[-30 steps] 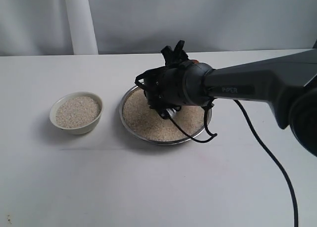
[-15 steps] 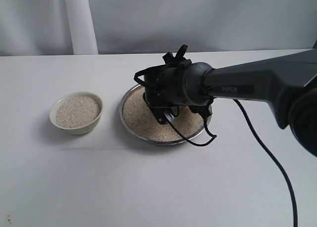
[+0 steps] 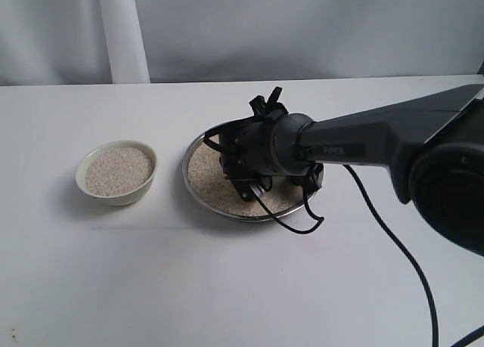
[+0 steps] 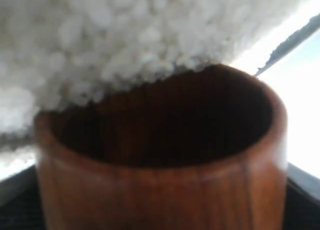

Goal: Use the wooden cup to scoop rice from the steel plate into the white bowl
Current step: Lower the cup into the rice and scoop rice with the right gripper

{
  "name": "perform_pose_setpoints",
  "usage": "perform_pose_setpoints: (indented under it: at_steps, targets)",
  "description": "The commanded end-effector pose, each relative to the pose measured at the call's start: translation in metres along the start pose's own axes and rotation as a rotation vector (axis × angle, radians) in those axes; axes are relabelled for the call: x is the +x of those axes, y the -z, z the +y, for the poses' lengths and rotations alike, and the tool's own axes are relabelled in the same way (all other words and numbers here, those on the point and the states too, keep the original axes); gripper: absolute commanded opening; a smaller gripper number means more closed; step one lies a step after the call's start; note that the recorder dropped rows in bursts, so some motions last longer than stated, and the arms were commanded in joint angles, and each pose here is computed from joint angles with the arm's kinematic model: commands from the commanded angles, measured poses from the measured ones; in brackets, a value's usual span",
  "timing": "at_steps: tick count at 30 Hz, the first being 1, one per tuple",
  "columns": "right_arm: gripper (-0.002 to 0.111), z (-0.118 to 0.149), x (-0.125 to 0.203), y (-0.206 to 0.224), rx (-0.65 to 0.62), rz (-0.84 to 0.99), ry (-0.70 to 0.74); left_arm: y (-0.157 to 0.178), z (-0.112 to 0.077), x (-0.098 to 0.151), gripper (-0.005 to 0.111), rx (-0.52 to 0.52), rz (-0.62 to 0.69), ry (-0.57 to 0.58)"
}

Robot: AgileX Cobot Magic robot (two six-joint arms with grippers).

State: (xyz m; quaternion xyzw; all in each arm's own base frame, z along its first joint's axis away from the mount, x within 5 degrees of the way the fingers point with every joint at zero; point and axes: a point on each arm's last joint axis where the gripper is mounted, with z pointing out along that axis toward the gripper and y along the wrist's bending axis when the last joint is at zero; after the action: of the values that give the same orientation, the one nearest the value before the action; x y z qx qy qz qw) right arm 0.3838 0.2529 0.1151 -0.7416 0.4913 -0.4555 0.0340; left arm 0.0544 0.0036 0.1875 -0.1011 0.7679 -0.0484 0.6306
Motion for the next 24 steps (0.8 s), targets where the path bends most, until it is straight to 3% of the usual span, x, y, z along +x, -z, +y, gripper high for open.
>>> perform_pose_setpoints:
  at_steps: [1,24]
  targets:
    - [0.000,0.002,-0.004,-0.003,-0.020,-0.046,-0.042,0.000,0.000,0.000,0.000,0.007,-0.002,0.005]
    - [0.000,0.006,-0.029,-0.001,-0.124,-0.353,-0.304,0.000,0.000,0.000,0.000,0.007,-0.002,0.005]
